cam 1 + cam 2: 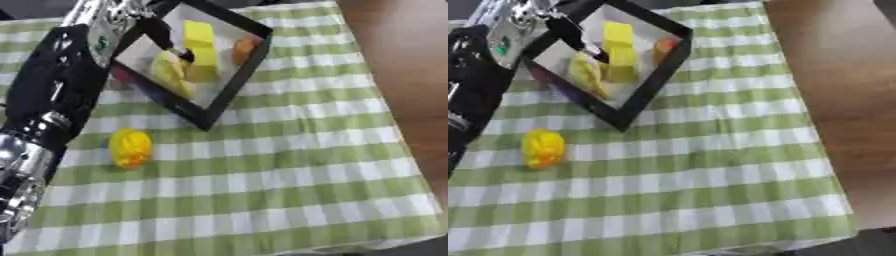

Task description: Pick up objects on the table and place them in the box.

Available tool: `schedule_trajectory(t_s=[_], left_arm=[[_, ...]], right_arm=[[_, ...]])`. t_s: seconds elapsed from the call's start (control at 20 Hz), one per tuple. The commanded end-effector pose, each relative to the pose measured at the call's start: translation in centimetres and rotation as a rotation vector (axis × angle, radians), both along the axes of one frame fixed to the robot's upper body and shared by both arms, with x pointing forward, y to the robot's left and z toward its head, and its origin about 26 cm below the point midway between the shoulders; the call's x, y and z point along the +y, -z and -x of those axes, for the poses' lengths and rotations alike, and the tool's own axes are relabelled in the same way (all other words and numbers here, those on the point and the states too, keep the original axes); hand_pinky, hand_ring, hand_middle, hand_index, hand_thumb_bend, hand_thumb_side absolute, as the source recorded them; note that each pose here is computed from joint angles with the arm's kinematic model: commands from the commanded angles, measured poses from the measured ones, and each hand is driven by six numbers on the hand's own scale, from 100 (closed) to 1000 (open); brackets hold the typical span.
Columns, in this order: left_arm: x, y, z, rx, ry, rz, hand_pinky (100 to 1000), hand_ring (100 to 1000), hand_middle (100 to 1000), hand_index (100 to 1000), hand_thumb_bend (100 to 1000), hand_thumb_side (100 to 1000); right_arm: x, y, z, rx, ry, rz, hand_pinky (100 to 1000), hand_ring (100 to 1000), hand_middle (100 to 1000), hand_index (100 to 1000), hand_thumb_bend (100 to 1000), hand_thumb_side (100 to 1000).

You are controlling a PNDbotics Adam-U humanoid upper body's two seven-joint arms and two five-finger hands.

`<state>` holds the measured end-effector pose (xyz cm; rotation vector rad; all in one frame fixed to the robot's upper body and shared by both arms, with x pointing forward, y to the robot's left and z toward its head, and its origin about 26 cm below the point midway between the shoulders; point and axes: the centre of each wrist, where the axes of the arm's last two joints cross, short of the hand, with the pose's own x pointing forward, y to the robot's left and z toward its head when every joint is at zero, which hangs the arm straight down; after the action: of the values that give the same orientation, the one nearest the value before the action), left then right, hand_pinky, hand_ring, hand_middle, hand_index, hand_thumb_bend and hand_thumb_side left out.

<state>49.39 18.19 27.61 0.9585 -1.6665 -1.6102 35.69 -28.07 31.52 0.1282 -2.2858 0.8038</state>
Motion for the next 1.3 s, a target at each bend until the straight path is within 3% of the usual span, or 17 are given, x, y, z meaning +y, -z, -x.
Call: schedule_trajectory(t_s=[0.05, 0.3, 0.8, 1.1, 1.3], left_arm=[[0.5, -2.7, 0.7, -0.020, 0.037, 0.000, 873, 797, 782, 867, 832, 347], [1.9, -3.0, 1.9, 0.068, 0.120, 0.031, 879, 788, 779, 863, 778, 364], [2.6, -3.8, 7.9, 0.130, 0.250, -0.082, 860, 778, 770, 859, 778, 369], [2.8, -3.0, 11.4, 0.170, 0.230, -0.016, 863, 768, 767, 866, 742, 344], [1.9, -2.9, 13.5, 0.215, 0.267, -0.022, 852, 763, 771, 866, 727, 344]], right_arm=[[-0.9, -1.1, 0.5, -0.033, 0.027, 0.001, 1000, 798, 693, 828, 100, 404], [-1.8, -0.9, 0.8, -0.030, 0.066, -0.018, 1000, 796, 690, 828, 100, 402], [-2.8, -0.4, 1.0, -0.018, 0.106, -0.011, 1000, 795, 689, 827, 100, 406], [-3.1, -0.1, 0.9, -0.009, 0.119, -0.007, 1000, 795, 688, 827, 100, 411], [-3.2, 0.1, 0.8, -0.002, 0.120, -0.002, 1000, 795, 688, 826, 100, 415]])
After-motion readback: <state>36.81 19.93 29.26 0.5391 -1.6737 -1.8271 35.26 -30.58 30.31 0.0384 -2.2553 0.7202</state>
